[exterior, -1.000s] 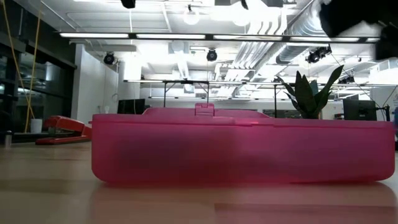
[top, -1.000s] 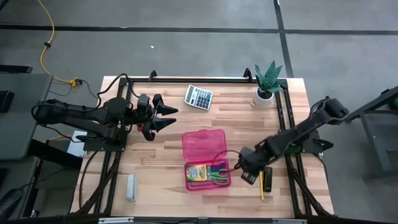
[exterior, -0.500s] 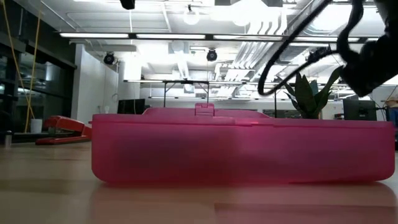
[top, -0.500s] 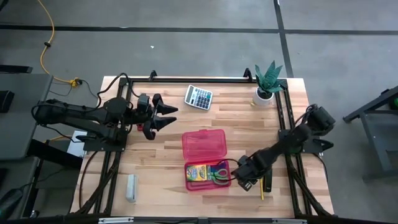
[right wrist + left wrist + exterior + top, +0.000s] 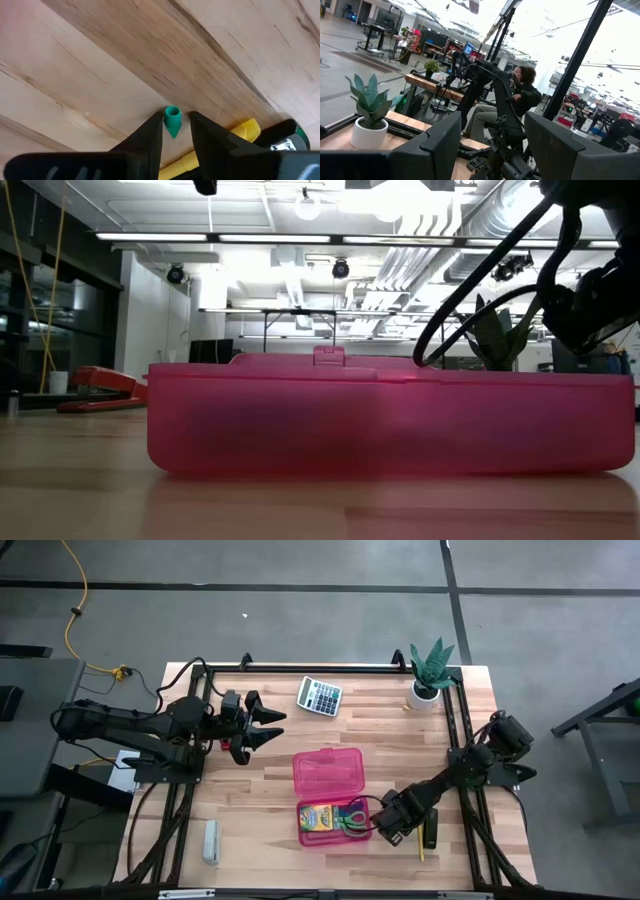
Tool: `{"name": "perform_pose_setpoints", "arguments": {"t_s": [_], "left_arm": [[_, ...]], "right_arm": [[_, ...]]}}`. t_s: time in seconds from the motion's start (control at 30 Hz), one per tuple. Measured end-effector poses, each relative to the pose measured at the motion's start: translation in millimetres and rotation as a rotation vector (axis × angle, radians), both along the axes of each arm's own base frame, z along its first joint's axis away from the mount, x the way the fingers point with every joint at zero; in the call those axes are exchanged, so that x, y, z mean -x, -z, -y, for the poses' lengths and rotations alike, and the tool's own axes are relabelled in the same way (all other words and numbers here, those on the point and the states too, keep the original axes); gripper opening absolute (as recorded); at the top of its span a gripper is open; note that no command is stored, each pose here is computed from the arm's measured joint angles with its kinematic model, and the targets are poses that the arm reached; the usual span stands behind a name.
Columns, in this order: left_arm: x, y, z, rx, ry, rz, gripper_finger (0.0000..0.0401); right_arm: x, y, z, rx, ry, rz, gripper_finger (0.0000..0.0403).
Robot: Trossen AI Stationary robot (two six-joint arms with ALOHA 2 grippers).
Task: Pack school essentials
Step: Put the green pencil top eraser into the pink supply box
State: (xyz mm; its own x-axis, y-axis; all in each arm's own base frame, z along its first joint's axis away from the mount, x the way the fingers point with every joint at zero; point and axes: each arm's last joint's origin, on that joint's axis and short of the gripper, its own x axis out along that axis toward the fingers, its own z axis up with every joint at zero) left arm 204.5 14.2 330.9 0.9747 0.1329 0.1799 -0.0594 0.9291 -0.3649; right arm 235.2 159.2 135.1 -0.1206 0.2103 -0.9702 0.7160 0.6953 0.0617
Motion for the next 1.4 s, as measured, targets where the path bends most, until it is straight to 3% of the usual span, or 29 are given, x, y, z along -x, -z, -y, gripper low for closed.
{"name": "perform_pose_setpoints", "arguments": {"t_s": [0.23, 0.4, 0.5, 0.67, 0.83, 1.0, 1.13, 1.27, 1.4], "left_arm": [[0, 0, 0, 0.000, 0.000, 0.000, 0.0207], [0, 0, 0, 0.000, 0.000, 0.000, 0.0207], [0, 0, 0, 0.000, 0.000, 0.000, 0.0207], [0, 0, 0, 0.000, 0.000, 0.000, 0.0207], [0, 0, 0, 0.001, 0.003, 0.000, 0.0207], [0, 0, 1, -0.003, 0.024, 0.000, 0.0207], [0, 0, 1, -0.004, 0.023, 0.000, 0.0207], [0, 0, 1, -0.004, 0.022, 0.000, 0.0207], [0, 0, 1, -0.005, 0.022, 0.000, 0.0207]], "right_arm": [[0, 0, 0, 0.004, -0.018, 0.005, 0.0085], [1, -2, 1, -0.006, -0.018, 0.005, 0.0032], [-1, -14, -1, -0.032, -0.056, 0.052, 0.0007], [2, -49, 11, -0.016, -0.170, 0.187, 0.0011], [3, -102, 47, 0.031, -0.206, 0.503, 0.0003], [-4, -148, 78, 0.126, -0.308, 1.103, 0.0002], [-11, -158, 101, 0.269, -0.335, 1.461, 0.0001], [-15, -163, 119, 0.412, -0.335, 1.680, 0.0001], [-17, -169, 126, 0.472, -0.359, 1.758, 0.0001]]}}
